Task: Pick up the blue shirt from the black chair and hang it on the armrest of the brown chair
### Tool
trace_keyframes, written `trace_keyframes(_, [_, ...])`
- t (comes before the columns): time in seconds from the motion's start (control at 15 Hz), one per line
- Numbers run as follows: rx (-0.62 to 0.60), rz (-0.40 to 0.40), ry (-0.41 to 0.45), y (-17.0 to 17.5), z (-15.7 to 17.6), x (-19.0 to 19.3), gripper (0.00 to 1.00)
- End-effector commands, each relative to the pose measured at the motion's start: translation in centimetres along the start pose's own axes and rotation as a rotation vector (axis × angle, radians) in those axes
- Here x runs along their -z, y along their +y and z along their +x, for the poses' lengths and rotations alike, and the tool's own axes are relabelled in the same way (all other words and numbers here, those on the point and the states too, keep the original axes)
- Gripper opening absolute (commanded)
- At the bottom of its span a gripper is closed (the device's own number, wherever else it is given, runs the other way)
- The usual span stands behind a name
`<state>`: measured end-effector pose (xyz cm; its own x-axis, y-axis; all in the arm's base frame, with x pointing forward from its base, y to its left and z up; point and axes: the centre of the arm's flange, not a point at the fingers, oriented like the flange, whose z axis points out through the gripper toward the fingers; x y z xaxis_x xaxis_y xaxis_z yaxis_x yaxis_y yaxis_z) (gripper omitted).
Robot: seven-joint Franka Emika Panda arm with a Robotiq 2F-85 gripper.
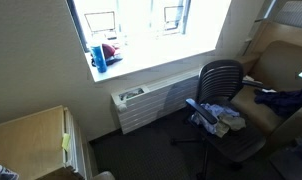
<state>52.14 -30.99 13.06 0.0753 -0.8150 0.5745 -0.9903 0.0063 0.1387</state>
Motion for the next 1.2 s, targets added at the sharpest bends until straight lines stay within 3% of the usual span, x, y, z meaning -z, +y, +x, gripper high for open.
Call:
trace_keyframes(0.0, [0.086,-0.061,-0.150,0.6,-0.2,5.0,0.02])
trace_keyframes(0.07, [0.106,-0.035,-0.163,0.1,-1.2,7.3,0.02])
trace_keyframes(0.13, [0.063,-0.048,-0.087,-0.6,-0.9,3.1,0.10])
trace_keyframes(0.4, [0.085,-0.019,-0.138,-1.1,-1.5,6.8,0.10])
trace_keyframes(0.47, [0.100,-0.069,-0.077,-0.3,-1.3,5.8,0.02])
trace_keyframes(0.53, [0.117,-0.096,-0.019,0.6,-0.4,4.8,0.02])
trace_keyframes(0.87, [0.158,-0.290,0.209,7.3,10.4,1.9,0.02])
trace_keyframes(1.07, [0.221,-0.413,0.249,9.8,12.8,-1.2,0.02])
trace_keyframes(1.13, [0.164,-0.333,0.217,9.0,12.3,1.0,0.10])
